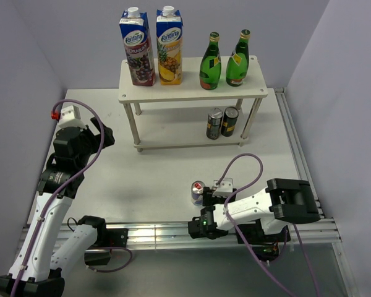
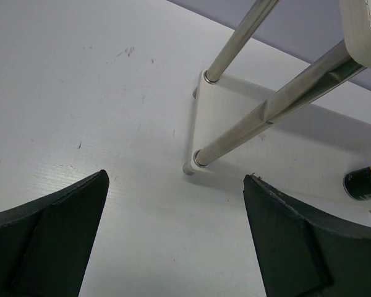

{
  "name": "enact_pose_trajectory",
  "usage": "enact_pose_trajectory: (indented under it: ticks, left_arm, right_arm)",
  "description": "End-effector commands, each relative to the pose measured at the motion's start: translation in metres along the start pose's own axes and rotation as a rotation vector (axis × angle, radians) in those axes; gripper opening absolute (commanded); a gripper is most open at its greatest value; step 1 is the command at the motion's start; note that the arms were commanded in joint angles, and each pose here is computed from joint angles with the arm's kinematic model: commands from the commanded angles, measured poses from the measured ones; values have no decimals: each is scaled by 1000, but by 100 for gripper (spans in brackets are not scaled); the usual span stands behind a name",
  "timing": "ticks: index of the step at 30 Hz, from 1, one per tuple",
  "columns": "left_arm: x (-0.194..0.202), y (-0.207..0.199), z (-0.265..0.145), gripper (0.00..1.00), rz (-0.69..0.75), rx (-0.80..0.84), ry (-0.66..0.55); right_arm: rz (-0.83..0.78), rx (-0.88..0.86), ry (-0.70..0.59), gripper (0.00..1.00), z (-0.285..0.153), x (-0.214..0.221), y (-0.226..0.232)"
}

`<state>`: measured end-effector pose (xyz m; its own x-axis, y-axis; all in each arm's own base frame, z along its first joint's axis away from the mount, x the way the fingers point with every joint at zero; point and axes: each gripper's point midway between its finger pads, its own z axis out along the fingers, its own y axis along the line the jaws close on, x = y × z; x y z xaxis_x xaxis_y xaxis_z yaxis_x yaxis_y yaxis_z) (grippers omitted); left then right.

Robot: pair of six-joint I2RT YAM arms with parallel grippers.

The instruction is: Place and organize the beverage onto the shelf

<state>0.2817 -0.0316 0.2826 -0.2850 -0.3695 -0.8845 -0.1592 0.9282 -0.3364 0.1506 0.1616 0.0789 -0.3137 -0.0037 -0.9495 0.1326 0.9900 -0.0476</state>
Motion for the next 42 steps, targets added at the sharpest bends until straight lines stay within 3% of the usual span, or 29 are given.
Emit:
enact_pose_trajectory:
  ticks: [1, 3, 5, 7, 13, 18, 20, 26, 36, 42]
  left_arm:
    - [-6, -4, 0, 97, 3, 20, -14]
    - [-8, -2, 0, 96, 4, 8, -21]
    - [-11, -4, -1, 96, 1, 10, -27]
    - [-13, -7, -2, 96, -2, 28, -35]
    - [-10, -38, -9, 99, 15, 85, -1]
    - [20, -66, -6, 99, 34, 53, 84]
    - [24, -69, -14, 99, 33, 21, 61]
    - [92, -101, -43, 99, 32, 127, 109]
    - [222, -145, -97, 99, 190, 326, 131]
    - [263, -186, -120, 99, 251, 490, 168]
  right_arm:
    - [180, -27, -56, 69, 5, -10, 17]
    - [175, -34, -52, 54, 4, -10, 19]
    - [187, -39, -46, 23, 4, -11, 18]
    - [198, -43, -38, 1, 2, -12, 17]
    - [226, -50, -41, 0, -6, -24, 11]
    - [181, -28, -78, 0, -12, -44, 5]
    - [212, -40, -80, 0, -13, -51, 7]
    - [257, -67, -71, 0, -12, -60, 6]
    - [176, -92, 29, 0, 9, -63, 20]
    - [213, -66, 42, 0, 21, -62, 8]
